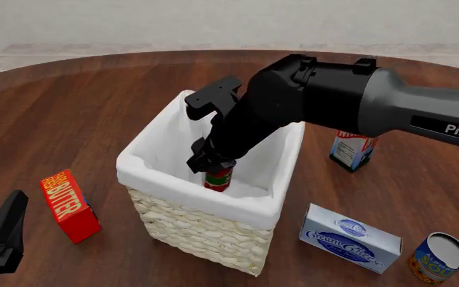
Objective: Pick up the tomato sauce, and put it in the basket.
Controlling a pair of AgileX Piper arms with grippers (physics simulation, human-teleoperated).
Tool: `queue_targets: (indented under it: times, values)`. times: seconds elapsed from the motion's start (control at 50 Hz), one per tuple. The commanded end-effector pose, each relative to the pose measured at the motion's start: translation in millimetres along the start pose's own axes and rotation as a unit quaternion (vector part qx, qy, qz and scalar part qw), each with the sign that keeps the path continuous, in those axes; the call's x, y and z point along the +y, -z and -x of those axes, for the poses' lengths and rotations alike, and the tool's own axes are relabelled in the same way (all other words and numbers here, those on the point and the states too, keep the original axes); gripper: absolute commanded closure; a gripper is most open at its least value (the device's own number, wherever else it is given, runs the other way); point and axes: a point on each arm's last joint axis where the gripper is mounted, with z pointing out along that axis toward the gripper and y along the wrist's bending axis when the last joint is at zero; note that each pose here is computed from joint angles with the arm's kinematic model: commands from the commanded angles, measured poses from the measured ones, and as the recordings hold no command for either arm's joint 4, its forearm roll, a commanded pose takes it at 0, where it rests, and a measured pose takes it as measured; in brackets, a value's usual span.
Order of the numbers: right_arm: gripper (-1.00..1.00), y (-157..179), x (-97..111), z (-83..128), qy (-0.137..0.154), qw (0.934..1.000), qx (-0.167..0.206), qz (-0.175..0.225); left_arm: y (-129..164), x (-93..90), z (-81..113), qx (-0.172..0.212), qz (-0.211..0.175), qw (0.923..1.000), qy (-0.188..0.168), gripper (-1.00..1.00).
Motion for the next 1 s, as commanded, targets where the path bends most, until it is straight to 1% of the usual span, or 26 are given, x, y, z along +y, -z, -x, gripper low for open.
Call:
queue_targets:
  times: [0.02, 0.18, 0.22, 0.3, 0.42, 0.44, 1.0]
  values:
    - [1.00, -4.3, -3.1, -0.8, -0.012, 0.9999, 0.001, -0.002, 0.5, -0.1, 0.0, -0.001, -0.001, 1.0000, 0.000, -1.00]
    - [1.00, -7.1, -3.4, -1.4, -0.014, 0.9999, 0.003, -0.002, 0.5, -0.1, 0.0, -0.001, -0.001, 1.0000, 0.000, -1.00]
    - [1.00, -6.8, -4.7, -0.3, -0.019, 0.9998, 0.001, -0.003, 0.5, -0.1, 0.0, -0.001, -0.001, 1.0000, 0.000, -1.00]
    - [1.00, -6.8, -4.4, 0.1, -0.020, 0.9998, 0.001, -0.003, 0.5, -0.1, 0.0, -0.001, -0.001, 1.0000, 0.000, -1.00]
    - [1.00, -5.7, -10.8, 3.5, -0.019, 0.9998, -0.002, -0.008, 0.5, -0.1, 0.0, -0.001, -0.001, 1.0000, 0.000, -1.00]
    - [-1.00, -5.6, -10.9, 3.4, -0.019, 0.9998, -0.001, -0.008, 0.5, -0.1, 0.0, -0.001, -0.001, 1.0000, 0.000, -1.00]
    - [-1.00, -1.6, -12.4, 3.8, -0.014, 0.9999, -0.002, -0.009, 0.5, -0.1, 0.0, -0.001, -0.001, 1.0000, 0.000, -1.00]
